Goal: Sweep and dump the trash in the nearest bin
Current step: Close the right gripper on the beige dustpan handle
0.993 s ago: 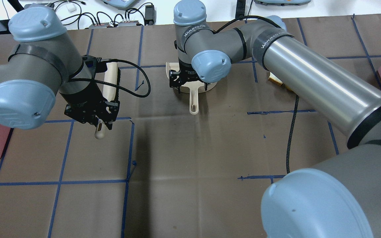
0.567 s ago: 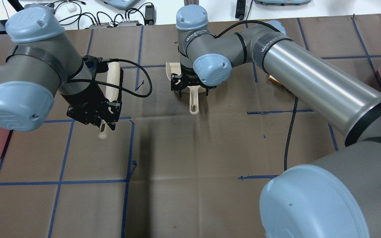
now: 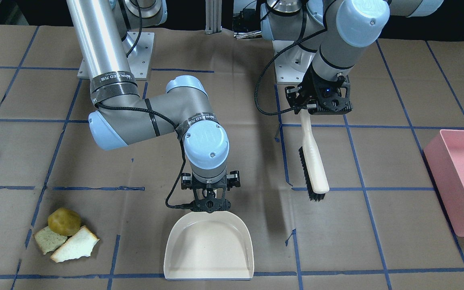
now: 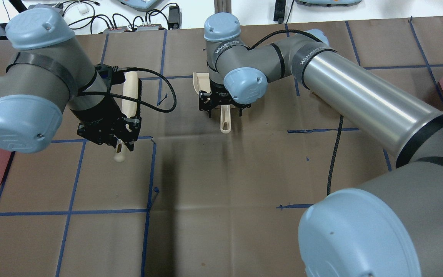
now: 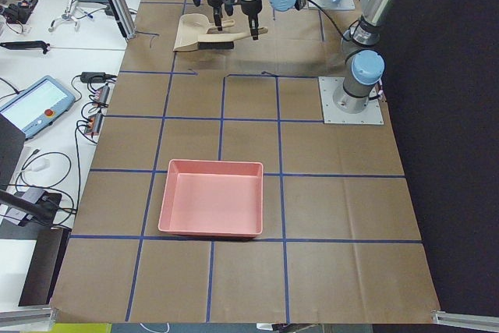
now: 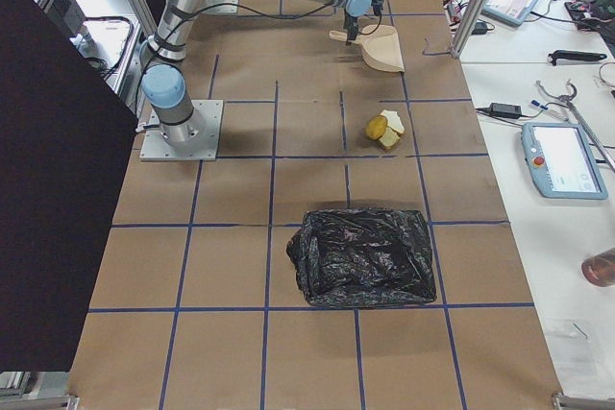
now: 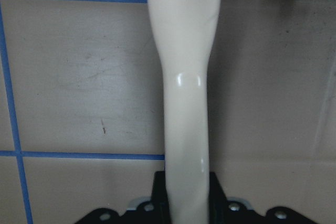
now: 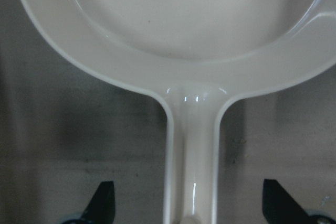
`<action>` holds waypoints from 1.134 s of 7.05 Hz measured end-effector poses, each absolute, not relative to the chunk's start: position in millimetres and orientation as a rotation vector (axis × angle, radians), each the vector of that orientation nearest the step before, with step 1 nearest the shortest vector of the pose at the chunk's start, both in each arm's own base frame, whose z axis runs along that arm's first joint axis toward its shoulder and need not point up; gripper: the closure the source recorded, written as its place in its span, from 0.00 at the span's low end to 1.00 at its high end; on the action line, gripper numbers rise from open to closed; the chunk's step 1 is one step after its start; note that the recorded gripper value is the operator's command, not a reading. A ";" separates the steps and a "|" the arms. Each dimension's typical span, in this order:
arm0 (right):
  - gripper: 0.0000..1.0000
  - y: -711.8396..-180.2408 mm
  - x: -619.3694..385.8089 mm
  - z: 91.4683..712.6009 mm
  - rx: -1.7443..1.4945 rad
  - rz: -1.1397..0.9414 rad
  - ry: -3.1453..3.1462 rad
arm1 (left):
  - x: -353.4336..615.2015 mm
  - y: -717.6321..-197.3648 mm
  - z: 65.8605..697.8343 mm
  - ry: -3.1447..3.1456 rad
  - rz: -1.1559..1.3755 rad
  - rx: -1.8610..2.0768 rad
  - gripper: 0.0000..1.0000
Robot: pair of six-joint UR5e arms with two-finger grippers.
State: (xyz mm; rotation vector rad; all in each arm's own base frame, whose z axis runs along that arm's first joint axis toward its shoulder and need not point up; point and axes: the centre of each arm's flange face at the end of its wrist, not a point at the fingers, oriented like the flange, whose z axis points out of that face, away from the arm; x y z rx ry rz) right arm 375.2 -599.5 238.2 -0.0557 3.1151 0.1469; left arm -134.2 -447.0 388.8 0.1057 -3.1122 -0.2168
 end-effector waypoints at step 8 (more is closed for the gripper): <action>0.59 -605.1 371.3 234.1 -0.044 0.123 3.121 | -138.0 -451.2 378.9 -3.109 -0.235 0.115 1.00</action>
